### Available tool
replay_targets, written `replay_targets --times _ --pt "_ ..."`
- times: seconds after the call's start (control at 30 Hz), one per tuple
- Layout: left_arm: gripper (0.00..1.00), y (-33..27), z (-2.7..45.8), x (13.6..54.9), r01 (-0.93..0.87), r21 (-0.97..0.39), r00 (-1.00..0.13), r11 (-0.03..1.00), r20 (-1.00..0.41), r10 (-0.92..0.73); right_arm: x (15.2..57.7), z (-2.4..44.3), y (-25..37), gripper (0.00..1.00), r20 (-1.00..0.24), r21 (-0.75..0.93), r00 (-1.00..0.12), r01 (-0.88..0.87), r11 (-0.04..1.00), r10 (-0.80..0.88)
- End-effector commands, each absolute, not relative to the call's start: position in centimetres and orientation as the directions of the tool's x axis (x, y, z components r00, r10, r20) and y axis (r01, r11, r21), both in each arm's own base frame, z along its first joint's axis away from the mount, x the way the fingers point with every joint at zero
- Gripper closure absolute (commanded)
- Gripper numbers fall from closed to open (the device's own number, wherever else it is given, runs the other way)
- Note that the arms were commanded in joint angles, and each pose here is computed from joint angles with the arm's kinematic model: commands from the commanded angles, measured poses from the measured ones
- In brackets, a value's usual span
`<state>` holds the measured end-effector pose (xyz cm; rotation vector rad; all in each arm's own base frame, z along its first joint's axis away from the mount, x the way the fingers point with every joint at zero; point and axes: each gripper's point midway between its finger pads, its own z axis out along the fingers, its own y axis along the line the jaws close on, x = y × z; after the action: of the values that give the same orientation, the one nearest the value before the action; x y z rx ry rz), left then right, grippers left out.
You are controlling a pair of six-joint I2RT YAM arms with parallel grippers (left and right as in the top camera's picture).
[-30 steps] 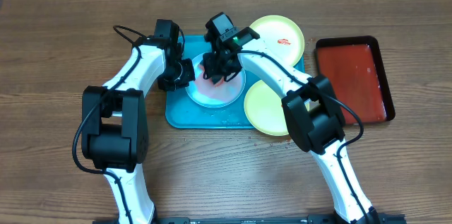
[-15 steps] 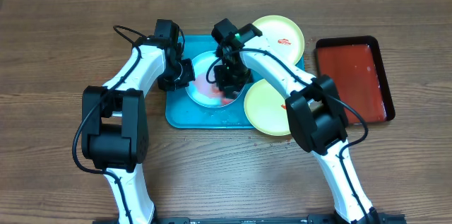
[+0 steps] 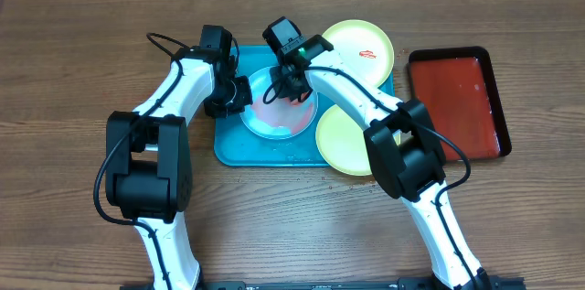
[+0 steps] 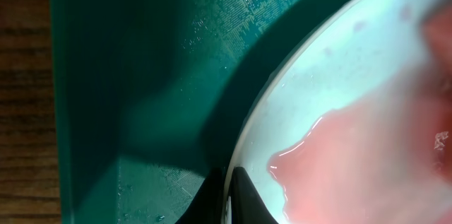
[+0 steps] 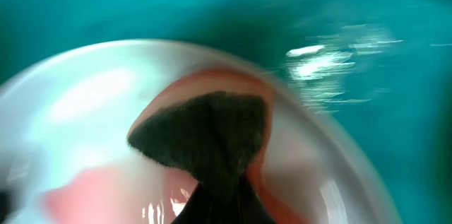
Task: Clean dirty plates on tray and stack at the side
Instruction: 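Scrub the white plate with the sponge while left gripper holds it, then raise the sponge away with the right gripper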
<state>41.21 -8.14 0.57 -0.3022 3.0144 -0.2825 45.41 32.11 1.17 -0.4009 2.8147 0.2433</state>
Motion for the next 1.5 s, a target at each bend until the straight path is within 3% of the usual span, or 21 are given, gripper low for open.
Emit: replay_targets --times 0.0,0.13,0.3,0.5,0.67,0.83,1.07,1.27,1.47 --pt "0.96 -7.5 -2.6 38.9 -0.195 -0.127 -0.981 0.973 0.010 -0.195 38.7 -2.2 37.5 0.96 -0.107 0.395 -0.927 -0.372 0.840 -0.360" --pt "0.96 -7.5 -2.6 38.9 -0.195 -0.127 -0.981 0.973 0.010 -0.195 35.0 -1.7 37.2 0.96 0.028 0.457 -0.911 -0.354 0.816 -0.411" --pt "0.96 -7.5 -2.6 38.8 -0.195 -0.127 -0.981 0.973 0.011 -0.195 35.1 -1.0 34.0 0.96 0.105 0.413 -0.926 -0.291 0.863 -0.362" --pt "0.96 -7.5 -2.6 38.9 -0.196 -0.127 -0.981 0.972 0.010 -0.196 39.6 0.2 26.9 0.96 0.004 0.065 -0.978 -0.209 0.976 -0.210" --pt "0.96 -7.5 -2.6 39.0 -0.196 -0.128 -0.981 0.972 0.006 -0.196 43.4 0.8 24.2 0.96 -0.156 -0.132 -0.970 -0.166 0.977 -0.186" --pt "0.96 -7.5 -2.6 39.0 -0.195 -0.129 -0.981 0.972 0.006 -0.196 45.0 1.1 27.4 0.96 -0.249 -0.035 -0.951 -0.181 0.983 -0.184" --pt "0.96 -7.4 -2.2 39.4 -0.193 -0.130 -0.981 0.972 -0.005 -0.196 44.0 3.0 33.0 0.96 -0.233 0.302 -0.947 -0.285 0.910 -0.220" --pt "0.96 -7.5 -0.4 40.3 -0.142 -0.125 -0.989 0.982 -0.018 -0.146 45.3 11.0 31.3 0.96 -0.279 0.453 -0.946 -0.284 0.845 -0.168" --pt "0.96 -5.7 2.1 41.4 -0.127 -0.018 -0.991 0.992 -0.049 -0.127 46.6 19.9 25.0 0.96 -0.379 0.473 -0.924 -0.245 0.847 -0.056"
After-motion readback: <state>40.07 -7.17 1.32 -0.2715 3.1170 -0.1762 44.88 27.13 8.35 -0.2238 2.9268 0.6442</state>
